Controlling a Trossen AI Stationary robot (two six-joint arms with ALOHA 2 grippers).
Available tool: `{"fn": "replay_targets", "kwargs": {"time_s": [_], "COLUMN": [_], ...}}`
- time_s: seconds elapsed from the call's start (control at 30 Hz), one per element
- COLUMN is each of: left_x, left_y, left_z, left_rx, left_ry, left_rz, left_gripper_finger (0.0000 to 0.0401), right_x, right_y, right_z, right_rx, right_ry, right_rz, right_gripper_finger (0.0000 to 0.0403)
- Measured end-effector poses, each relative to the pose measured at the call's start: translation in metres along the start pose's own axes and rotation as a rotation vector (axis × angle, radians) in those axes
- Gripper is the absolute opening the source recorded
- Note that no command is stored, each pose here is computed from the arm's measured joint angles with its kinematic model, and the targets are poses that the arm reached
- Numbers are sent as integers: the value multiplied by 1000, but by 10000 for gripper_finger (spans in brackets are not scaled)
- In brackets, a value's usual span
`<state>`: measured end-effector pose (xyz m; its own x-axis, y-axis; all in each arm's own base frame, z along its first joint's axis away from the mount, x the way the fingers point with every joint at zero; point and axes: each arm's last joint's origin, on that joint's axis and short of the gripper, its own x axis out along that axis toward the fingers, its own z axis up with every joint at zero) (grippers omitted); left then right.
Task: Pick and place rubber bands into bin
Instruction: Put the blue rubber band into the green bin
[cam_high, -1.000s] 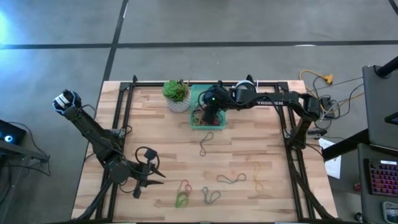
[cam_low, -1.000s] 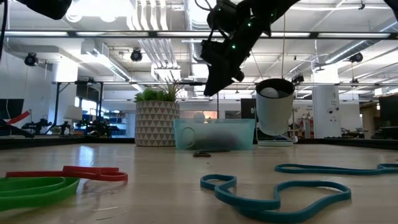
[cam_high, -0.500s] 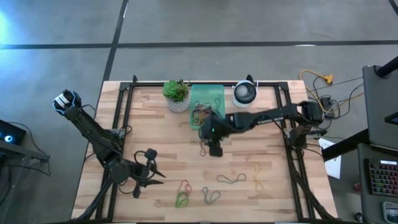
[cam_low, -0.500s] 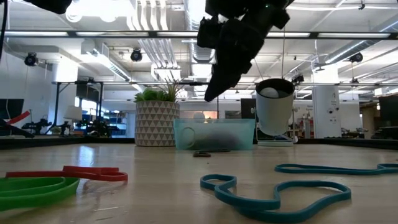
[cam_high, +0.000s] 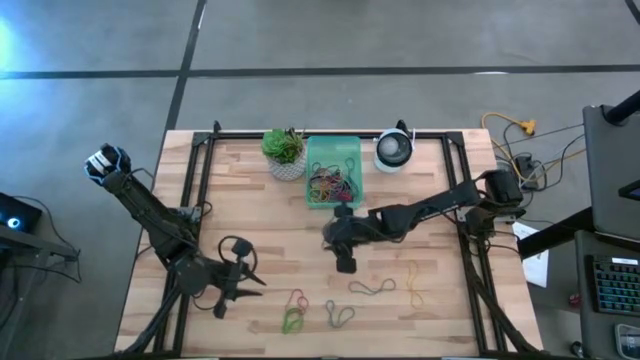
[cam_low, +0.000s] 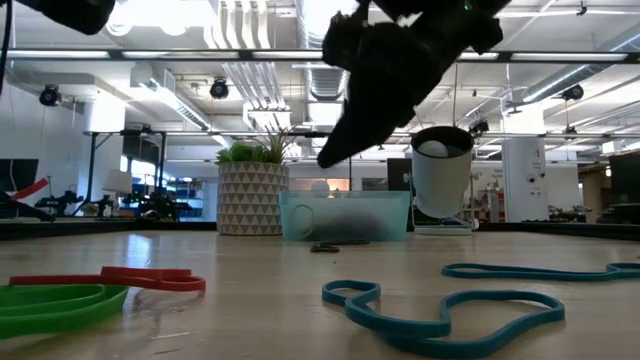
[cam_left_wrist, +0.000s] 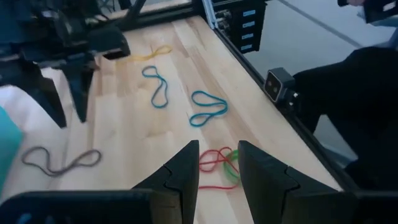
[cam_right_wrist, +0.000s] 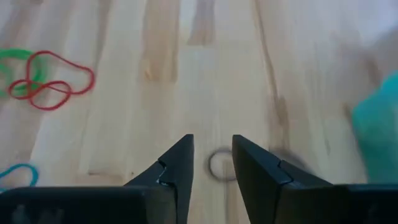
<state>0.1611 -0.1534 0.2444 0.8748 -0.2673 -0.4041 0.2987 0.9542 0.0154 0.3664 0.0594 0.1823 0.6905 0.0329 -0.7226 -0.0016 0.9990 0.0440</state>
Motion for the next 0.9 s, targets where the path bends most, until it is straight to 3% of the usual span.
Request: {"fn": "replay_targets", "kwargs": {"time_s": [0.2, 0.37, 0.9], "left_x": [12, 23, 23], "left_y": [-6, -10, -11], "left_z": [-9, -18, -14], "left_rx": [-44, -20, -25], "left_ry": [64, 114, 101], "left_rz": [-31, -25, -27], "left_gripper_finger": [96, 96, 96], "right_x": [3, -2, -8], "right_y": [6, 26, 67], "right_z": [-28, -54, -70], "right_rx": [174, 215, 140], "right_ry": [173, 351, 314], "right_rz": [107, 100, 66], "right_gripper_finger": [97, 90, 70]}}
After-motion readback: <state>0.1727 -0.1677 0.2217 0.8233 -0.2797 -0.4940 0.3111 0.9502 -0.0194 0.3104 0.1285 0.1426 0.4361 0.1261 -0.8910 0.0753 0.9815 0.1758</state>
